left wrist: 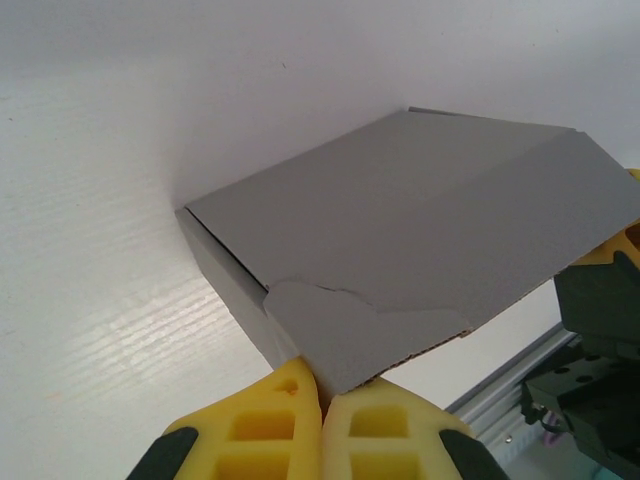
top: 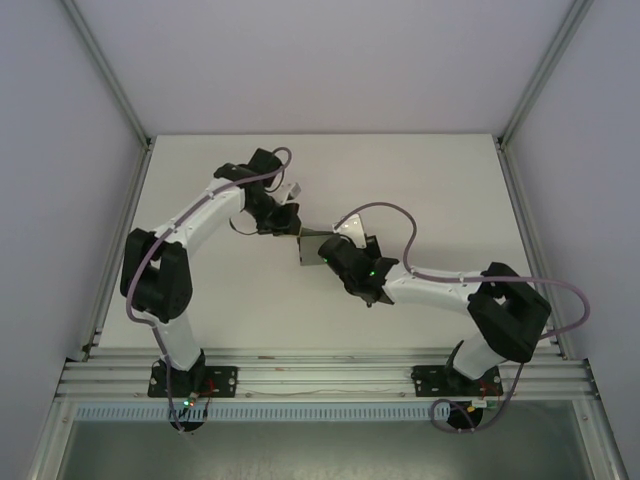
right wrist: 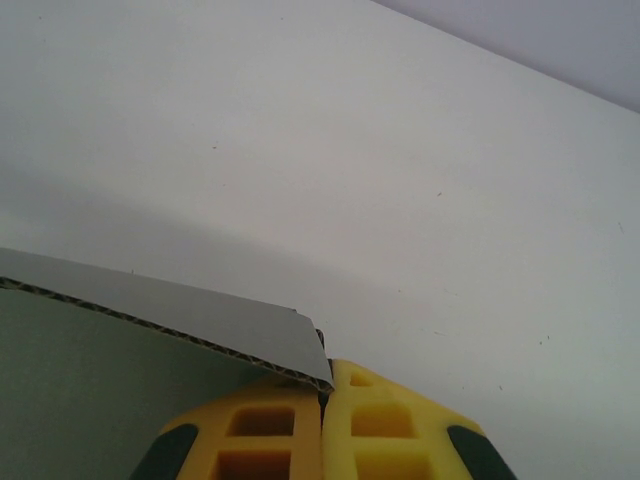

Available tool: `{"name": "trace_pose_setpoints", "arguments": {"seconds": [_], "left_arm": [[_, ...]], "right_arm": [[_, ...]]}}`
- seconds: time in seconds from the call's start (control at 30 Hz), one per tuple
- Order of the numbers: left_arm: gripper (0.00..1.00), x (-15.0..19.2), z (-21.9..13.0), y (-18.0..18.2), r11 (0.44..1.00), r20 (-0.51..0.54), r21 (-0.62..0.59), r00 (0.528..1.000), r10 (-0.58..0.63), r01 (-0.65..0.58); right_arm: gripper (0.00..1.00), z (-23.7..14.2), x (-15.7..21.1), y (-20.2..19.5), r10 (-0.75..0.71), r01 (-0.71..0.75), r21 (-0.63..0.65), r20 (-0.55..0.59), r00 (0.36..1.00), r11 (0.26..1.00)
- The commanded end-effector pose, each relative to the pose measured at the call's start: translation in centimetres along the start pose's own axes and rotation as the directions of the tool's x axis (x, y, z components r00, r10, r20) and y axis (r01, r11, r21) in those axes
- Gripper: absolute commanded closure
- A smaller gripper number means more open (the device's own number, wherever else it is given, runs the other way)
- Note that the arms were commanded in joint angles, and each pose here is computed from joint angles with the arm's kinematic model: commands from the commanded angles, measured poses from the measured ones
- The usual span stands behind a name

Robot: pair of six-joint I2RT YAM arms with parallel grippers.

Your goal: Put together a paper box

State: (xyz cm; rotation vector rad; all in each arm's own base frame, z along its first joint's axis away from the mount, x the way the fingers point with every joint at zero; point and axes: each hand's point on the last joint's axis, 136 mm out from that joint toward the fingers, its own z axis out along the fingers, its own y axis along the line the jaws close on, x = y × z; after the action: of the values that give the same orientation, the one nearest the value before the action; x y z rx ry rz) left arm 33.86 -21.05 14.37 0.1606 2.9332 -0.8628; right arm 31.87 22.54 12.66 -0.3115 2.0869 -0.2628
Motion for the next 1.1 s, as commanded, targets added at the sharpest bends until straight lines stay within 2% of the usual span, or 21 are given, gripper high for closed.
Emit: {"name": "trace_pose_setpoints", "arguments": {"seconds": [0.0,0.07,0.2,0.27,0.4,0.47,0.6,0.7,0.83,0.93,1.0,1.07], "left_arm": [[1.0,1.9,-0.1,-1.3,0.991,-0.12,0.104,0.99,-0.077,0.09],[1.0,1.2,-0.6,-0.4,0.994,-0.086,0.047,0.992,-0.091,0.095],[1.0,1.8,0.8,-0.8,0.983,-0.144,0.113,0.981,-0.131,0.147],[1.0,1.9,1.1,0.4,0.988,-0.146,0.038,0.979,-0.146,0.153],[1.0,2.6,2.3,0.7,0.981,-0.127,0.075,0.977,-0.169,0.18],[1.0,3.1,3.0,1.8,0.985,-0.094,0.022,0.981,-0.171,0.174],[1.0,4.4,4.3,3.4,0.987,-0.021,-0.145,0.997,-0.071,0.068],[1.0,4.7,5.0,4.4,0.956,0.038,-0.292,0.999,0.002,0.009],[1.0,5.0,5.7,4.6,0.956,0.07,-0.29,0.997,-0.022,0.041],[1.0,4.8,4.3,4.1,0.955,0.119,-0.292,0.993,-0.012,0.046],[0.64,4.5,2.5,3.2,0.959,0.161,-0.282,0.987,0.007,0.039],[0.64,4.4,0.8,1.7,0.972,0.199,-0.236,0.98,0.025,0.023]], "right_arm": [[1.0,0.4,4.6,1.8,-0.162,0.152,-0.078,-0.131,0.978,0.985],[1.0,0.4,4.7,1.9,-0.156,0.145,-0.088,-0.134,0.979,0.986],[1.0,0.4,5.0,1.9,-0.151,0.139,-0.09,-0.146,0.978,0.986],[1.0,0.3,5.0,1.8,-0.153,0.141,-0.089,-0.153,0.976,0.986],[1.0,0.3,4.9,1.6,-0.142,0.131,-0.081,-0.145,0.979,0.988],[1.0,0.3,4.8,1.6,-0.126,0.116,-0.079,-0.141,0.982,0.99],[1.0,0.3,4.9,1.6,-0.108,0.098,-0.082,-0.124,0.986,0.992],[1.0,0.0,4.8,1.7,-0.09,0.079,-0.103,-0.108,0.99,0.992],[1.0,-0.4,4.3,1.6,-0.087,0.077,-0.127,-0.077,0.993,0.989],[1.0,-0.6,4.0,1.5,-0.11,0.102,-0.13,-0.061,0.992,0.986],[1.0,-0.6,4.0,1.4,-0.119,0.111,-0.123,-0.062,0.991,0.986],[1.0,-0.5,4.1,1.5,-0.126,0.117,-0.126,-0.066,0.99,0.985]]}}
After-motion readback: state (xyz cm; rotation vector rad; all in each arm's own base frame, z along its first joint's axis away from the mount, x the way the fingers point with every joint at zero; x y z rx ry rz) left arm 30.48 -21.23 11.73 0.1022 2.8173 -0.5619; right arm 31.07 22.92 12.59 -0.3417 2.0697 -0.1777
